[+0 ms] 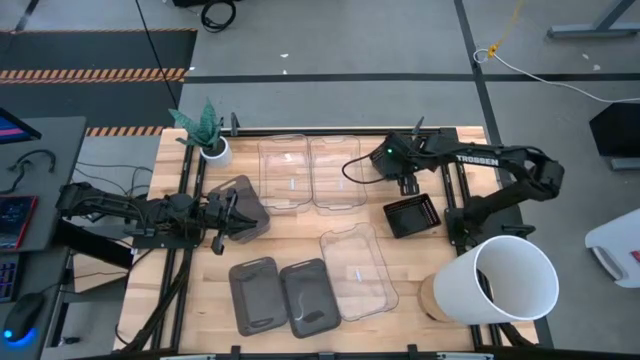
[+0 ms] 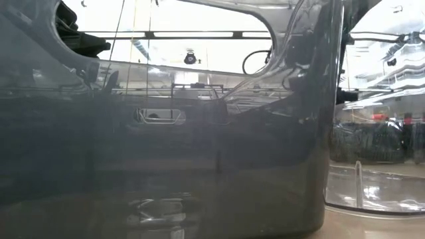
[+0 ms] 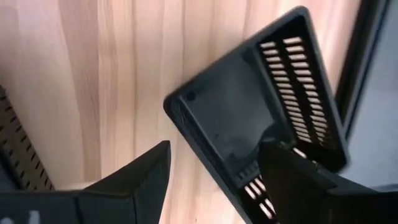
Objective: Stack baskets by color
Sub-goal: Stack the top black bin on the stacked bottom black bin, then stack the bottom transparent bin on the top right transparent bin
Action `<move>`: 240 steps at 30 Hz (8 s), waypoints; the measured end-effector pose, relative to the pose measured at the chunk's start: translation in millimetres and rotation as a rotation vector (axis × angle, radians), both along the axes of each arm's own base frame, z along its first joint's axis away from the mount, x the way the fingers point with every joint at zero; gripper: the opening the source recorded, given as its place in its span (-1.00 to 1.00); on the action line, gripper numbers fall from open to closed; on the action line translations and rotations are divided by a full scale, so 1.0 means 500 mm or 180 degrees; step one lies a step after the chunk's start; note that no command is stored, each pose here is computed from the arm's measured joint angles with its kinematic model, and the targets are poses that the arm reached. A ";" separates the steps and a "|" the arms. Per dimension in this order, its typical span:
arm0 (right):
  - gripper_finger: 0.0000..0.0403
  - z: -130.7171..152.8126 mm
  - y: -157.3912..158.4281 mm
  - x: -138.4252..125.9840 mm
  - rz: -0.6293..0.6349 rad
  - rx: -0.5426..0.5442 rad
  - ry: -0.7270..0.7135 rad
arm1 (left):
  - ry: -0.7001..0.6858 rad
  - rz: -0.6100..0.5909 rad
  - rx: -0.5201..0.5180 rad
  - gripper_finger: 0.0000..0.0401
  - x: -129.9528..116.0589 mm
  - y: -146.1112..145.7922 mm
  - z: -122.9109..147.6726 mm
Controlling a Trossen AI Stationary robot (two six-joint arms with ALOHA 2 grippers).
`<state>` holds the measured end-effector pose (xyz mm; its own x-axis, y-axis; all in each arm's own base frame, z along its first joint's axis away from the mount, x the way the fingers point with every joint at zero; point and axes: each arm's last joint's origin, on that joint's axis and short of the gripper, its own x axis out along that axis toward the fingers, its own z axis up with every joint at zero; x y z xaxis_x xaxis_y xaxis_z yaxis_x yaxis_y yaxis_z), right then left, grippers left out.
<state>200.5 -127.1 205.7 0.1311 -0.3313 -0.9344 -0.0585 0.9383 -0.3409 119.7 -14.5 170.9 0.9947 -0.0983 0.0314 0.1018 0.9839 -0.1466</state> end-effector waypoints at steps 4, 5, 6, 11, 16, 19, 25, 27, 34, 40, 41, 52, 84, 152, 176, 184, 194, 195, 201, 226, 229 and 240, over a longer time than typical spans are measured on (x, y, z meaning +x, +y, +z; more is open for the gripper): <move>0.19 -0.030 -0.017 0.008 -0.0039 0.0066 0.0182 | 0.0000 0.0000 0.0000 -0.84 0.000 0.000 0.000; 0.18 -0.038 -0.020 0.009 -0.0039 0.0056 0.0260 | -0.0001 0.0000 0.0000 -0.83 0.000 0.000 0.000; 0.18 -0.047 -0.024 0.011 -0.0030 0.0045 0.0345 | -0.0002 0.0001 0.0000 -0.83 0.000 0.000 0.000; 0.15 -0.079 -0.036 0.017 0.0030 -0.0097 0.0714 | 0.0000 0.0000 0.0000 -0.84 0.000 0.000 0.000; 0.00 -0.097 -0.040 0.022 0.0153 -0.0106 0.0893 | 0.0000 0.0000 0.0000 -0.86 0.000 0.000 0.000; -0.17 -0.098 -0.041 0.023 0.0165 -0.0106 0.0883 | 0.0000 0.0000 0.0000 -0.84 0.000 0.000 0.000; -0.61 -0.094 -0.031 0.025 0.0225 -0.0076 0.0872 | 0.0000 0.0001 0.0000 -0.83 0.000 0.000 0.000; -0.77 -0.094 -0.023 0.026 0.0277 -0.0044 0.0933 | 0.0000 -0.0001 0.0000 -0.84 0.000 0.000 0.000; -0.90 -0.086 0.008 0.025 0.0291 -0.0201 0.1196 | 0.0000 0.0000 0.0000 -0.87 0.000 0.000 0.000; -0.96 -0.058 0.055 0.017 0.0199 -0.0726 0.1488 | -0.0001 -0.0001 -0.0001 -0.83 0.000 0.000 0.000; -0.96 -0.051 0.063 0.014 0.0181 -0.0774 0.1495 | -0.0001 -0.0001 0.0000 -0.83 0.000 0.000 0.000; -0.96 0.015 0.119 -0.012 -0.0003 -0.0943 0.0971 | -0.0002 0.0000 0.0000 -0.87 0.000 0.000 0.000; -0.95 0.017 0.390 0.014 0.0036 0.0262 0.0826 | -0.0002 0.0000 -0.0001 -0.86 0.000 0.000 0.000; -0.46 0.121 0.528 0.239 0.0656 0.1358 -0.1369 | -0.0001 0.0000 0.0000 -0.83 0.000 0.000 0.000; -0.08 0.079 0.354 0.356 0.1115 0.0627 -0.0681 | -0.0001 0.0001 -0.0001 -0.83 0.000 0.000 0.000; -0.09 0.043 0.354 0.345 0.1145 0.0663 -0.0576 | 0.0000 0.0000 0.0000 -0.84 0.000 0.000 0.000; -0.21 0.016 0.351 0.329 0.1076 0.0565 -0.0360 | -0.0002 0.0000 -0.0001 -0.85 0.000 0.000 0.000; -0.25 0.015 0.351 0.326 0.1075 0.0569 -0.0315 | -0.0002 0.0000 0.0000 -0.86 0.000 0.000 0.000; -0.54 0.012 0.350 0.318 0.0989 0.0561 -0.0191 | -0.0003 0.0000 0.0000 -0.87 0.000 0.000 0.000; -0.98 0.071 0.344 0.286 0.0735 0.0619 -0.0390 | -0.0002 0.0001 0.0000 -0.83 0.000 0.000 0.000; -0.98 0.092 0.342 0.277 0.0698 0.0632 -0.0501 | -0.0003 -0.0001 0.0000 -0.82 0.000 0.000 0.000; -0.99 0.167 0.333 0.232 0.0610 0.0664 -0.0839 | -0.0001 0.0000 0.0000 -0.84 0.000 0.000 0.000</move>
